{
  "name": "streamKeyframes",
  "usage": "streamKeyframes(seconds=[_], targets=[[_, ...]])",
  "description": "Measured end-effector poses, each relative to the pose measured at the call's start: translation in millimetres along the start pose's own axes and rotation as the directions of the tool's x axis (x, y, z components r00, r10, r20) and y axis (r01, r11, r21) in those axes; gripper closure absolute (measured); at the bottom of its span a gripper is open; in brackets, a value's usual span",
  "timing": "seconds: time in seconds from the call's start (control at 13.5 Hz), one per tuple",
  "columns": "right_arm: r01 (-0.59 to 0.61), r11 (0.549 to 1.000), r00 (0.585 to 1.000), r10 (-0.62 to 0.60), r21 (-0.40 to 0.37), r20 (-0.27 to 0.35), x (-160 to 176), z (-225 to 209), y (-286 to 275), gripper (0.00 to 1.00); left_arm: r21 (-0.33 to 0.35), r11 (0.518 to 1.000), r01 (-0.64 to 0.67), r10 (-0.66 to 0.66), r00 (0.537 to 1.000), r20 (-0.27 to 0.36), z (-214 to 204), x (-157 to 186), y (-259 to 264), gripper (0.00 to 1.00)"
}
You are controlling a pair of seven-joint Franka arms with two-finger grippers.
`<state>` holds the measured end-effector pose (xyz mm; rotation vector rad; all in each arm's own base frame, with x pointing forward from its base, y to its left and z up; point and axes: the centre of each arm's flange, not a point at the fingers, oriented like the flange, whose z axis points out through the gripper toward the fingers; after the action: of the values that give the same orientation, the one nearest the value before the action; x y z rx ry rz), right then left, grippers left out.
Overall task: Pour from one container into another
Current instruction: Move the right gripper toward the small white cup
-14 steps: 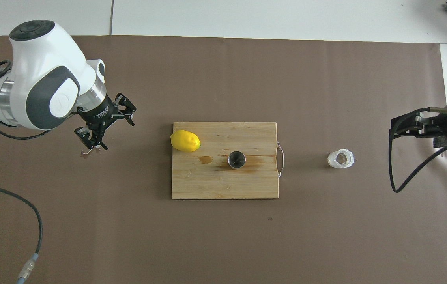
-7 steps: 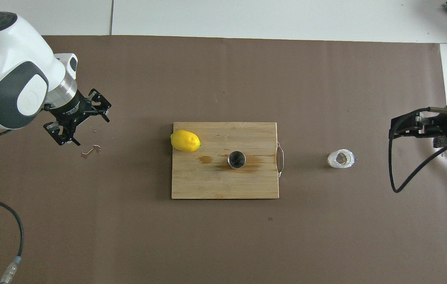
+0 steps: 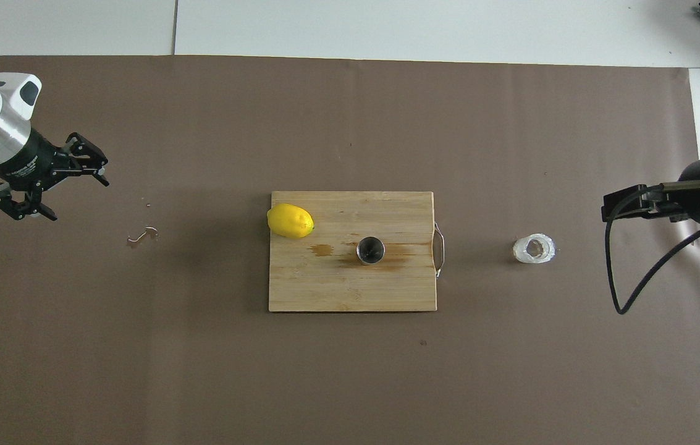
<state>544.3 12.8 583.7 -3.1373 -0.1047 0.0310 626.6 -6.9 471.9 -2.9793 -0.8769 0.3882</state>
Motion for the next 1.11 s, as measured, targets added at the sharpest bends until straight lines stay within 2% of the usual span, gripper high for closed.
streamKeyframes(seconds=[0.22, 0.44, 0.67, 1.11], targets=[[0.207, 0.978, 0.978, -0.207, 0.000, -0.006, -1.8, 26.3, 5.8, 0.00, -0.006, 0.983, -0.182, 0.182, 0.983, -0.015, -8.0, -2.4, 1.8, 0.00], [0.379, 0.925, 0.925, -0.379, -0.002, -0.008, -1.9, 47.9, 11.9, 0.00, -0.002, 0.942, -0.336, 0.335, 0.941, -0.039, -20.7, -9.8, 2.1, 0.00], [0.520, 0.854, 0.854, -0.519, 0.018, -0.038, -2.2, 69.9, 23.2, 0.00, 0.025, 0.896, -0.443, 0.444, 0.892, -0.090, -48.5, -15.2, -17.2, 0.00], [0.716, 0.694, 0.698, -0.705, 0.081, -0.126, 1.4, 130.4, 63.7, 0.00, 0.069, 0.840, -0.538, 0.542, 0.830, -0.132, -101.5, -70.1, -22.4, 0.00]])
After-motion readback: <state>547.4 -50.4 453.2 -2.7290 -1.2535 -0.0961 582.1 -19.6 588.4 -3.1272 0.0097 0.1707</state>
